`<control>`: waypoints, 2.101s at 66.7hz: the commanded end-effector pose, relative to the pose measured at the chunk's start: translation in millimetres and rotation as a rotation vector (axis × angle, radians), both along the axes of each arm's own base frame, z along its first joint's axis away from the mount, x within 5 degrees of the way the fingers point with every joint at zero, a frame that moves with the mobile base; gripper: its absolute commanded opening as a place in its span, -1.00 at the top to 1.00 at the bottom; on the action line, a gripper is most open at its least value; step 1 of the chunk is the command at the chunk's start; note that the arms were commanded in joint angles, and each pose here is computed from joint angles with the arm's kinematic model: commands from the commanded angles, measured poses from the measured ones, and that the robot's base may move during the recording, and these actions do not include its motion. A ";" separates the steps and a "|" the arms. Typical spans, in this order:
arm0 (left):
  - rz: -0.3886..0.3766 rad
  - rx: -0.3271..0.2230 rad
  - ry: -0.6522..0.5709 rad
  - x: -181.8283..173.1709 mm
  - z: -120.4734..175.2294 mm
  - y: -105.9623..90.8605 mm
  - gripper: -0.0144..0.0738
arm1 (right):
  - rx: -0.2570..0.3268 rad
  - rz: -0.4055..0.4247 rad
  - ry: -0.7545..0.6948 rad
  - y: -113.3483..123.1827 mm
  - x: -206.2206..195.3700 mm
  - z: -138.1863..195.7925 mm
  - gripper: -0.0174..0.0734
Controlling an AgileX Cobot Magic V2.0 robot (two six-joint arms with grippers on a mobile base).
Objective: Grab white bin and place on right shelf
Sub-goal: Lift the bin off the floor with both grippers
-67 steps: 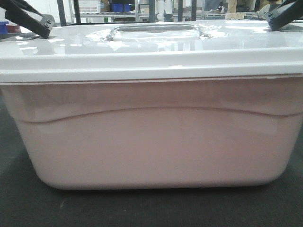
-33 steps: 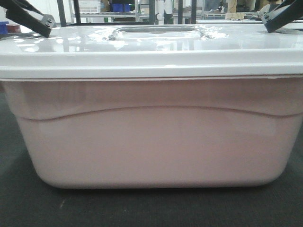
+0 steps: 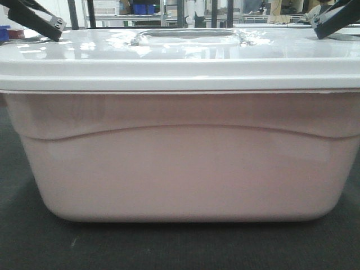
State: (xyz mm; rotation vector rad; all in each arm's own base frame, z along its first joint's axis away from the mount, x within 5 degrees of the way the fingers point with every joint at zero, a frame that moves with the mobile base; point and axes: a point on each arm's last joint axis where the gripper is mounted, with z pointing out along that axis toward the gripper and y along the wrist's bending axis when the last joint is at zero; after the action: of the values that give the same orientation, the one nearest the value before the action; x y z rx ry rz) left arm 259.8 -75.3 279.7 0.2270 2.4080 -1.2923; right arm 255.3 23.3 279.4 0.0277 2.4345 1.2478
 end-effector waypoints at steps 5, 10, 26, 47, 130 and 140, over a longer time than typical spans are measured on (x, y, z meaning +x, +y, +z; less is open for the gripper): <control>-0.032 -0.105 -0.055 -5.0 22.5 -6.8 0.13 | 0.130 0.122 -0.066 10.8 -9.1 23.0 -0.40; -0.052 -0.110 -0.055 -6.6 22.9 -7.4 0.13 | 0.131 0.130 -0.079 11.3 -10.4 24.7 -0.40; -0.070 -0.117 -0.104 -14.9 33.8 -8.0 0.13 | 0.112 0.140 -0.151 13.8 -21.6 38.9 -0.40; -0.045 -0.121 -0.252 -40.4 66.8 -7.2 0.13 | 0.080 0.151 -0.263 18.4 -44.0 62.1 -0.26; -0.068 -0.097 -0.504 -104.0 113.2 -6.3 0.13 | 0.008 0.163 -0.526 32.6 -112.6 109.5 -0.13; -0.066 -0.092 -0.525 -109.0 116.0 -6.0 0.13 | 0.008 0.163 -0.526 32.6 -112.6 109.5 -0.13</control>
State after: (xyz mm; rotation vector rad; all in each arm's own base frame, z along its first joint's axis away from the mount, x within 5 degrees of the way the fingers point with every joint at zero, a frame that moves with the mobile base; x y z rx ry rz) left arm 165.7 -71.9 371.8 0.5170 2.0436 -1.0110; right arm 159.8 41.5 370.2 -0.3326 2.0942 0.9234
